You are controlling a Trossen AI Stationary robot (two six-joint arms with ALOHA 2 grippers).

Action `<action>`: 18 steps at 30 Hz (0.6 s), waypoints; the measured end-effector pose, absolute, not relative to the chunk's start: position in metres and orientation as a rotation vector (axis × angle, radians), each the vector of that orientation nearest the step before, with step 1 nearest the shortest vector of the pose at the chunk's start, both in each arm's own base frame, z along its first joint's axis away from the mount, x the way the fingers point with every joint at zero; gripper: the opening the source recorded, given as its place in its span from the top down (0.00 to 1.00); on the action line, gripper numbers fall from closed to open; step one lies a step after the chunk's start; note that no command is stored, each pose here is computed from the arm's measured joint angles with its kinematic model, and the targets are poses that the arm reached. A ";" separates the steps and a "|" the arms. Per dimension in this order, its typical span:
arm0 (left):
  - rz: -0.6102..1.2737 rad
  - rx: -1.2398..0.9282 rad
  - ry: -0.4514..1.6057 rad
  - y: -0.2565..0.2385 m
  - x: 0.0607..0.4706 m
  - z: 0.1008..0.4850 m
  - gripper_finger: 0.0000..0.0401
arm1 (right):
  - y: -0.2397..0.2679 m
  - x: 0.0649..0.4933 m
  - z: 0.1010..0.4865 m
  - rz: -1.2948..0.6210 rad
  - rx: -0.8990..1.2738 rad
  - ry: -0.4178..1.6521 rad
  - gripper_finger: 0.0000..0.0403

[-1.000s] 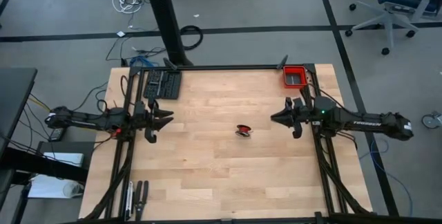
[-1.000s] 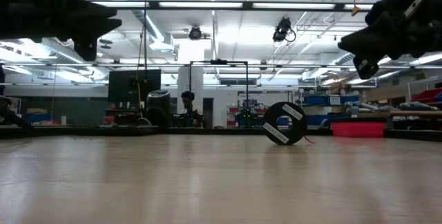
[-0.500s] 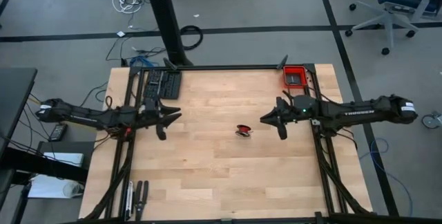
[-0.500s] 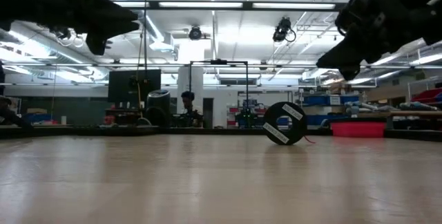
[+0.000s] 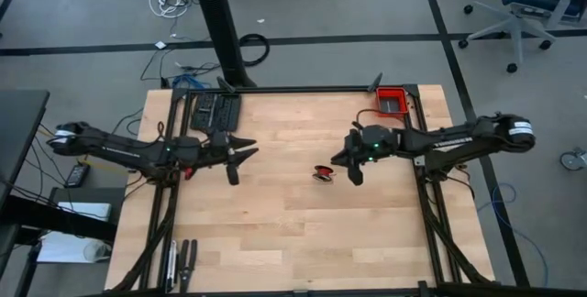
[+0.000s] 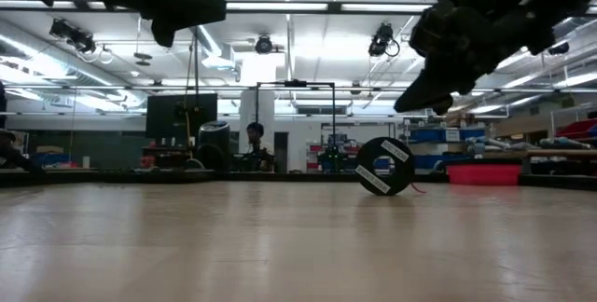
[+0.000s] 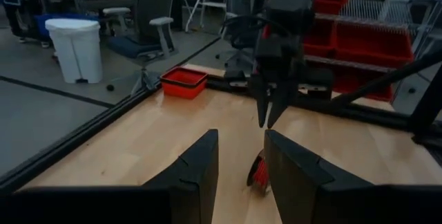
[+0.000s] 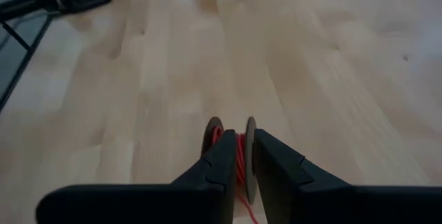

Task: Coil cords
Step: Uncoil the red wire from the black spool

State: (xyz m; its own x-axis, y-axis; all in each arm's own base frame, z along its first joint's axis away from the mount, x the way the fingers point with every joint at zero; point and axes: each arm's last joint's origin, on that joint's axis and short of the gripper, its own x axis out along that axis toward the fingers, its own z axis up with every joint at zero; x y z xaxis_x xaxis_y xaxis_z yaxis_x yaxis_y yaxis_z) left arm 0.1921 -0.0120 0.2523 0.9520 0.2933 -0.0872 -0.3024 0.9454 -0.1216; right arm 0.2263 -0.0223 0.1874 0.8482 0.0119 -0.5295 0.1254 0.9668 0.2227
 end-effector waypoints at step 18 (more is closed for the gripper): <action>0.339 -0.201 0.211 -0.009 0.206 0.258 0.70 | -0.027 0.283 0.189 -0.036 0.258 0.831 0.69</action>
State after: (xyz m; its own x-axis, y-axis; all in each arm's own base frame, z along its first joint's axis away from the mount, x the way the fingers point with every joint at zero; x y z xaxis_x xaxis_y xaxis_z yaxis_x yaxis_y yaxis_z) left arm 0.2059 -0.0095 0.2576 0.9217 0.3067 -0.2375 -0.3485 0.9237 -0.1594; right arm 0.2827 -0.0271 0.1894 0.6752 0.0691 -0.7344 0.1319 0.9683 0.2123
